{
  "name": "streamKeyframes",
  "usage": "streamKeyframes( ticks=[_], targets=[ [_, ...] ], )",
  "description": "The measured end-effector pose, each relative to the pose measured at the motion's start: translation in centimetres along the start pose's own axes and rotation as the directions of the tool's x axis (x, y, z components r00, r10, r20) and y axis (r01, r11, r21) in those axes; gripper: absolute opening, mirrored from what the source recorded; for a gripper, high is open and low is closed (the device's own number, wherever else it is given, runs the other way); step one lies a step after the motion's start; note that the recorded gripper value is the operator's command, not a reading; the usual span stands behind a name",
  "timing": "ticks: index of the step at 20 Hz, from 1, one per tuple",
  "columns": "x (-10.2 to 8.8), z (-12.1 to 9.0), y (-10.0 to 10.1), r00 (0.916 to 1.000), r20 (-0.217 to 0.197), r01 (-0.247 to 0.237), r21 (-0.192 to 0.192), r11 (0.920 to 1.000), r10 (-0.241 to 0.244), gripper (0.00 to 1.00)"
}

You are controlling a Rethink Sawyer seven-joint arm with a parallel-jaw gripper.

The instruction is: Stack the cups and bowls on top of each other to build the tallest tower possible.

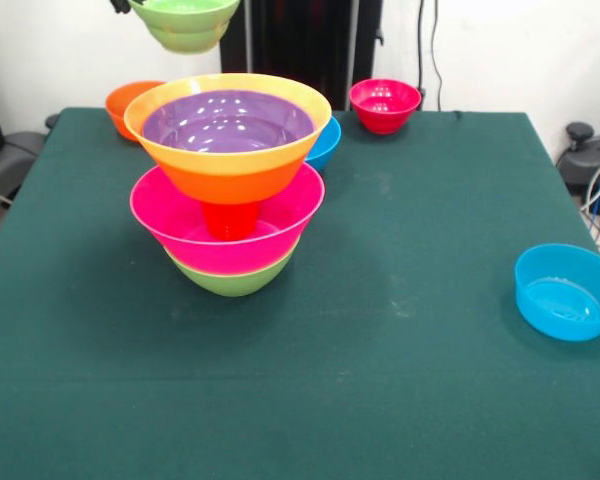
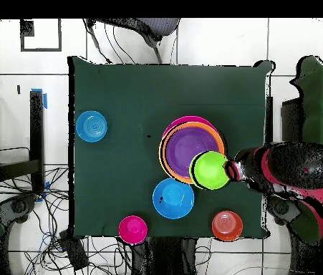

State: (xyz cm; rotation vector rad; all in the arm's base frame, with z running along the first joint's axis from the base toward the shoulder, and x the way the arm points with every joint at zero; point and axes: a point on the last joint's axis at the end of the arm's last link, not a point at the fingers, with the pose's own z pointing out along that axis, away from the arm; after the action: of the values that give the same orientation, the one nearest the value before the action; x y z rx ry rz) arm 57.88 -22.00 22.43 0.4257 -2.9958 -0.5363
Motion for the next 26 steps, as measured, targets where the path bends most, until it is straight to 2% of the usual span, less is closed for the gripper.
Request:
streamKeyframes(
  ticks=[14, 26],
  targets=[
    [-0.9, 1.0, 0.0, 0.9999, 0.012, -0.007, -0.041, 0.9991, 0.007, 0.0],
    [-2.1, 1.5, 0.4, 0.9998, 0.018, 0.005, -0.053, 0.9986, -0.004, 0.0]
  ],
)
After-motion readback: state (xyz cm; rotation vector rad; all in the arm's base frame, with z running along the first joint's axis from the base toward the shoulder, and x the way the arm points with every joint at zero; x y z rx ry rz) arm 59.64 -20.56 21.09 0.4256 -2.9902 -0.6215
